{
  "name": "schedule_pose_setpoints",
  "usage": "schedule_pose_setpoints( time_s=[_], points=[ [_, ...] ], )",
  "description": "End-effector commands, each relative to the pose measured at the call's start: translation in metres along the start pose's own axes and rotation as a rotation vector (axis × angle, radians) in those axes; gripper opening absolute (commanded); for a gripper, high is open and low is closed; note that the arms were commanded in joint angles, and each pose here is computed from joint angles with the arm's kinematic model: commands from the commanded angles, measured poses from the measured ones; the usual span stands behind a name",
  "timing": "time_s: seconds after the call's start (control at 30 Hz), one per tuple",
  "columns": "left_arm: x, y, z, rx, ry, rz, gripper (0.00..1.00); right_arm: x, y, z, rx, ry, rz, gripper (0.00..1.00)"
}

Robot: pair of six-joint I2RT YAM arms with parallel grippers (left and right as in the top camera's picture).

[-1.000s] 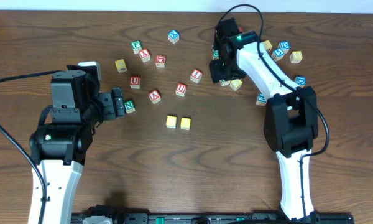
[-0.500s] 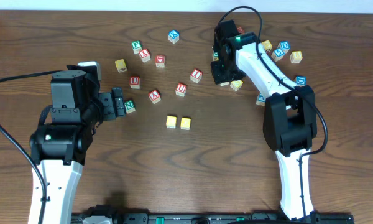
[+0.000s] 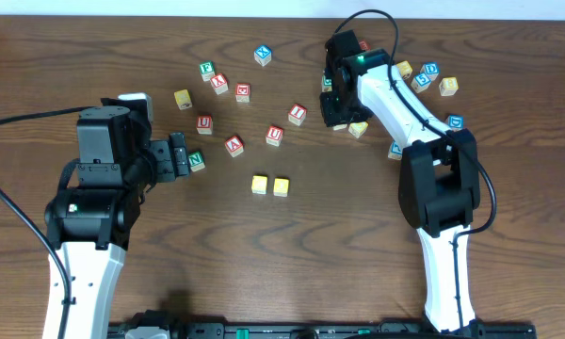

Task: Spell out CORL
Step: 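Move the right gripper over the green R block and grasp it, then lift the green R block and carry it toward the yellow O block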

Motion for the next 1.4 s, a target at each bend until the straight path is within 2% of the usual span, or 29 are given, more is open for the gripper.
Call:
schedule_pose_setpoints(
  time_s=[0.0, 0.57, 0.9, 1.27, 1.37],
  points=[
    [0.0007, 0.0045, -0.0042, -0.017, 0.000, 0.010, 0.92, -0.0012, -0.0022, 0.0033, 0.011, -0.016, 0.040, 0.42],
    [0.0007, 0.0045, -0.0042, -0.017, 0.000, 0.010, 0.92, -0.0026, -0.0089, 0.0121, 0.033, -0.032, -0.014, 0.38],
    [0.0007, 0.0045, -0.0042, -0.017, 0.000, 0.010, 0.92, -0.0006, -0.0012, 0.0122, -0.019, -0.019, -0.039, 0.37],
    [0.0007, 0.0045, -0.0042, -0.017, 0.000, 0.010, 0.92, -0.0010, -0.0025, 0.0123, -0.010, -0.021, -0.044, 0.27],
    [0.0007, 0.0045, -0.0042, -0.017, 0.000, 0.010, 0.92, 0.0003, -0.0036, 0.0124, -0.005, -0.021, -0.049, 0.22]
  ],
)
Point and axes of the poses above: each gripper's point midway between its finger pads, its own z axis out along the fingers, its own x axis along the line the jaws close on, y = z × x, the point moved 10 cm from there along -z, back along the fingers, and after that the axes turned 2 degrees about z, right-handed, at the moved point
